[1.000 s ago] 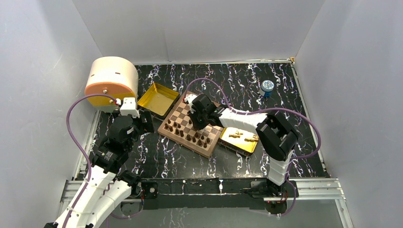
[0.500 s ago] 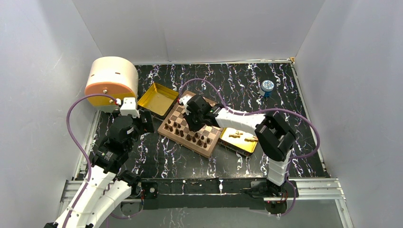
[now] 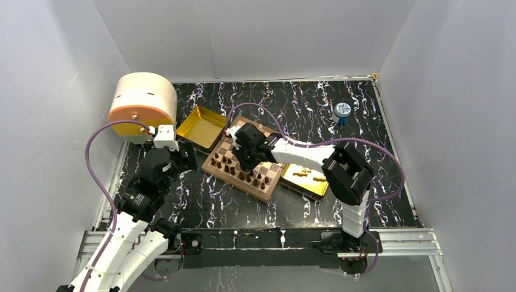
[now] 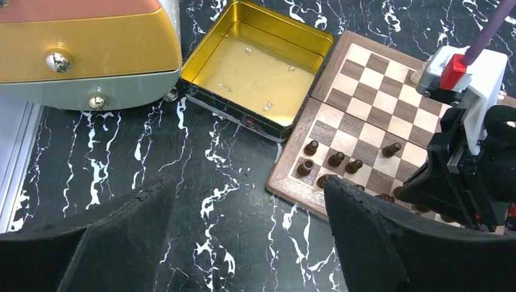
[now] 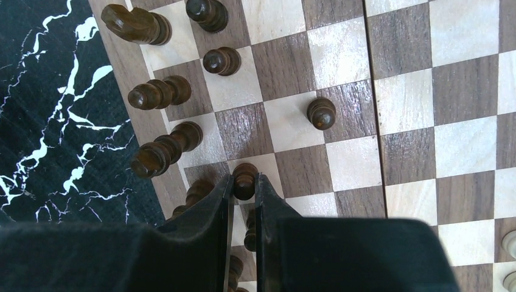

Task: Set up the chess pieces on the board
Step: Move the chess piece to the chessboard, then pick up the chess piece from the storage box.

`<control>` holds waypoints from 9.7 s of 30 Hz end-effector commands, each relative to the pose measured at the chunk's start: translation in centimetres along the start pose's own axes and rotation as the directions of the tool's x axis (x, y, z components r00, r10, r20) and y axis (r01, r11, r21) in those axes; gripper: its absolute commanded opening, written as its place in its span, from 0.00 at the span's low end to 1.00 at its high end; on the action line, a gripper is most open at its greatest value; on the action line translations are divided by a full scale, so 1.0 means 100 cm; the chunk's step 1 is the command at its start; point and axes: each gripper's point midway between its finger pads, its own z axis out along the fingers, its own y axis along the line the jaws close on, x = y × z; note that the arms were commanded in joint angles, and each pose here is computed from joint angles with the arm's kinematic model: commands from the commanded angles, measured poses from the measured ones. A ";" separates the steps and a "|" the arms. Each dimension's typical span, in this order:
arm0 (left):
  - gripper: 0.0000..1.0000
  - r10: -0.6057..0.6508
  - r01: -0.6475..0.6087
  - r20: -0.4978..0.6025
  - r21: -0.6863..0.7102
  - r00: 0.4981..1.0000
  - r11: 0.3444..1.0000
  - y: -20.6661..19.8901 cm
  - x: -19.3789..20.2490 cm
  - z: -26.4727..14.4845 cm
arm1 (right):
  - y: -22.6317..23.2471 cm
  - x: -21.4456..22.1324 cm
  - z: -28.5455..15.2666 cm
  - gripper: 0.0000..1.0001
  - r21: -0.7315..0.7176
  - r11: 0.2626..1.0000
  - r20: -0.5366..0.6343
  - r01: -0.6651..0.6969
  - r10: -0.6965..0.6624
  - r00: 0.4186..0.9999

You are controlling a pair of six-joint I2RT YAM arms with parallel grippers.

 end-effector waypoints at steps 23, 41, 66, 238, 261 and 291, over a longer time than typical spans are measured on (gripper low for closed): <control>0.89 0.000 0.000 0.024 -0.016 1.000 1.000 0.003 -0.005 -0.001 | 0.000 -0.018 -0.007 0.22 0.038 0.999 0.011 0.013 -0.013 1.000; 0.89 0.001 0.000 0.026 -0.019 1.000 1.000 0.004 -0.005 -0.001 | 0.002 -0.021 -0.009 0.27 0.027 1.000 0.005 0.006 -0.006 1.000; 0.89 0.001 -0.001 0.030 -0.021 1.000 1.000 0.005 -0.005 -0.002 | 0.008 -0.017 -0.016 0.24 0.017 1.000 -0.034 -0.006 0.007 0.999; 0.89 -0.015 0.015 0.029 -0.004 0.999 1.000 0.001 -0.005 -0.002 | -0.015 -0.068 -0.070 0.39 0.170 0.982 0.127 -0.079 0.058 0.990; 0.95 -0.011 0.018 -0.062 0.105 0.998 0.994 -0.023 0.013 0.005 | -0.175 0.079 -0.184 0.38 0.489 0.409 0.409 -0.771 0.673 0.617; 0.93 -0.017 0.019 -0.035 0.076 0.999 0.997 -0.015 0.008 0.000 | -0.185 0.154 -0.118 0.39 0.382 -0.309 0.617 -0.871 0.787 -0.009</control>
